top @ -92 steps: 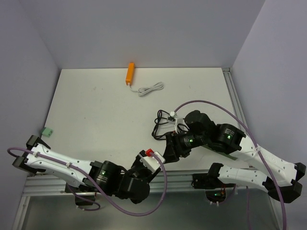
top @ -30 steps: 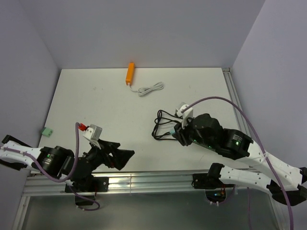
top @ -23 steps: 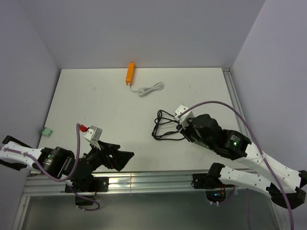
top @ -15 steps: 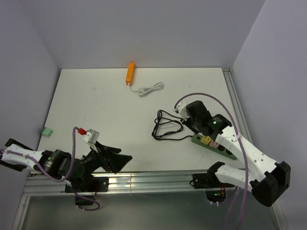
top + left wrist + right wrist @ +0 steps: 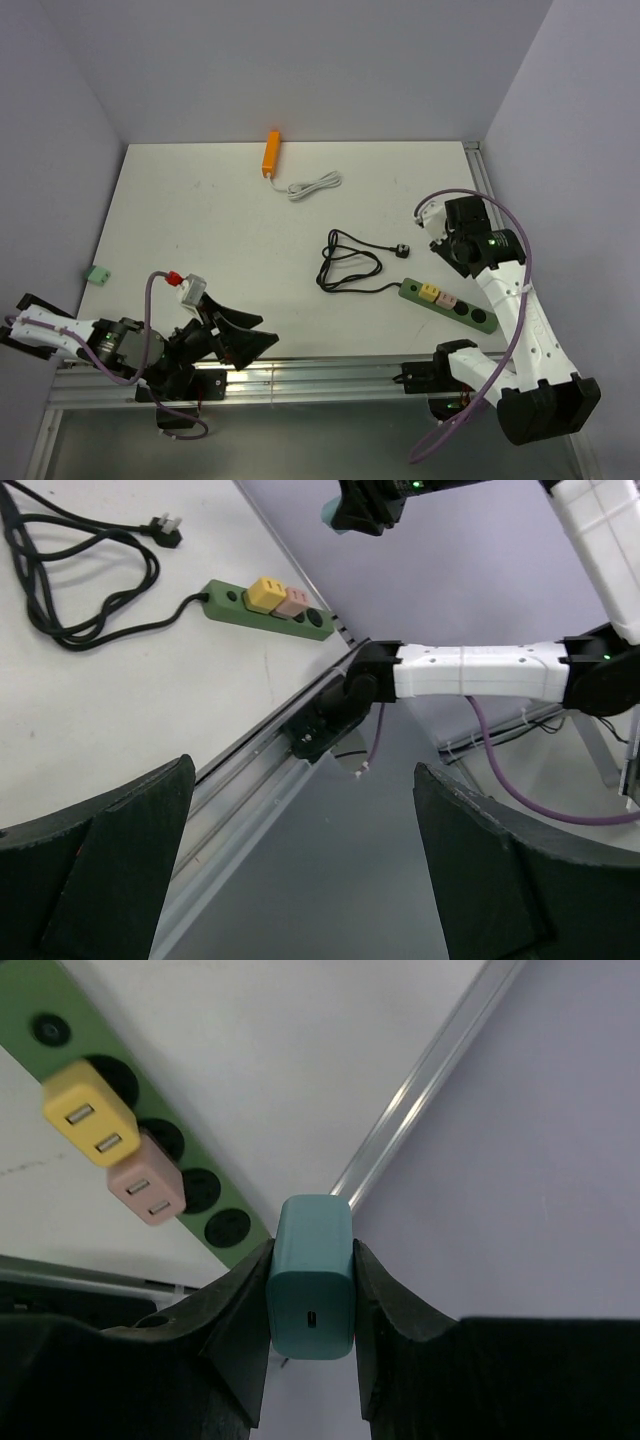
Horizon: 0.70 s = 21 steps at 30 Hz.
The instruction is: Insert the plug
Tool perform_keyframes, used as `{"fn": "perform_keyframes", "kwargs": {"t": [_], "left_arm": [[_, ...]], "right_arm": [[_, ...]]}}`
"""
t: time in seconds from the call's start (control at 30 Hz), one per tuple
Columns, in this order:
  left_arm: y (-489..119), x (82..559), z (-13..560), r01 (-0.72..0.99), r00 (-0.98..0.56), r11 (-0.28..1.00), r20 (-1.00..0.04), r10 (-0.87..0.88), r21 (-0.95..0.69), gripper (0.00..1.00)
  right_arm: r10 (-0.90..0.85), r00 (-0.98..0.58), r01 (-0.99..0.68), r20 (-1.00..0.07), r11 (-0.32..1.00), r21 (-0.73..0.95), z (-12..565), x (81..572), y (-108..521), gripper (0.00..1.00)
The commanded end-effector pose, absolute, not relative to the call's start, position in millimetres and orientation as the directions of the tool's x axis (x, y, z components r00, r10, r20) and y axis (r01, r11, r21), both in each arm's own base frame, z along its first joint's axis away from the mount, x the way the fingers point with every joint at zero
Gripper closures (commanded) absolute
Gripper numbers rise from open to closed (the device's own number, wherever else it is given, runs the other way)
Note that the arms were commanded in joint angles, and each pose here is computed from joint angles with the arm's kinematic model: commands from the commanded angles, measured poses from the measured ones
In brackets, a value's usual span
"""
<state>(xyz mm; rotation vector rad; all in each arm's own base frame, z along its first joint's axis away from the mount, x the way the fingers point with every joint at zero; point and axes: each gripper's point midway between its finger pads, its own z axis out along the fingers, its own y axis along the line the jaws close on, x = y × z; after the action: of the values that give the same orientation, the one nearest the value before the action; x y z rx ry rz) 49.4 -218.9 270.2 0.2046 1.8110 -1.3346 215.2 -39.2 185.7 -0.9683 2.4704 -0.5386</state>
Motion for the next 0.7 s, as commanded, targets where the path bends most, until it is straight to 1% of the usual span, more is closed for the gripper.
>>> {"fn": "perform_keyframes", "kwargs": {"t": [0.0,0.03,0.2,0.23,0.27,0.3,0.33,0.37,0.5,0.53,0.6,0.67], "left_arm": [[-222,42,282,0.605,-0.629,0.344,-0.696,-0.346,-0.718,0.05],[-223,41,279,0.613,-0.627,0.341,-0.702,-0.339,-0.713,0.04],[-224,36,275,0.621,-0.641,0.295,-0.687,-0.342,-0.726,0.05],[-223,36,277,0.62,-0.641,0.288,-0.683,-0.35,-0.73,0.05],[-223,36,276,0.622,-0.639,0.286,-0.683,-0.353,-0.729,0.05],[-224,37,275,0.619,-0.636,0.291,-0.683,-0.359,-0.729,0.05],[-224,39,274,0.617,-0.633,0.297,-0.684,-0.363,-0.729,0.05],[-225,38,273,0.617,-0.632,0.301,-0.686,-0.361,-0.727,0.05],[-229,39,269,0.616,-0.625,0.31,-0.689,-0.366,-0.724,0.05],[-231,38,271,0.621,-0.622,0.3,-0.688,-0.374,-0.724,0.05],[-231,40,271,0.624,-0.614,0.307,-0.694,-0.377,-0.719,0.05],[-231,41,271,0.623,-0.608,0.318,-0.698,-0.378,-0.714,0.05]], "right_arm": [[-0.692,-0.706,-0.535,-0.15,0.661,-0.526,194,201,-64,1.0],[-0.66,-0.737,-0.506,-0.143,0.68,-0.532,192,195,-76,1.0],[-0.732,-0.68,-0.658,0.038,0.587,-0.472,161,152,-97,1.0],[-0.721,-0.692,-0.645,0.022,0.604,-0.468,157,149,-100,1.0],[-0.737,-0.676,-0.646,-0.004,0.595,-0.478,155,153,-97,1.0],[-0.75,-0.658,-0.622,-0.06,0.587,-0.519,153,166,-95,1.0],[-0.761,-0.643,-0.597,-0.093,0.573,-0.562,158,169,-95,1.0],[-0.782,-0.618,-0.617,-0.083,0.548,-0.566,156,170,-95,1.0],[-0.823,-0.567,-0.715,-0.046,0.519,-0.468,126,147,-84,1.0],[-0.83,-0.555,-0.73,-0.06,0.52,-0.443,122,142,-79,1.0],[-0.841,-0.539,-0.754,-0.045,0.505,-0.42,117,137,-78,1.0],[-0.851,-0.521,-0.77,-0.066,0.502,-0.393,114,137,-71,1.0]]}}
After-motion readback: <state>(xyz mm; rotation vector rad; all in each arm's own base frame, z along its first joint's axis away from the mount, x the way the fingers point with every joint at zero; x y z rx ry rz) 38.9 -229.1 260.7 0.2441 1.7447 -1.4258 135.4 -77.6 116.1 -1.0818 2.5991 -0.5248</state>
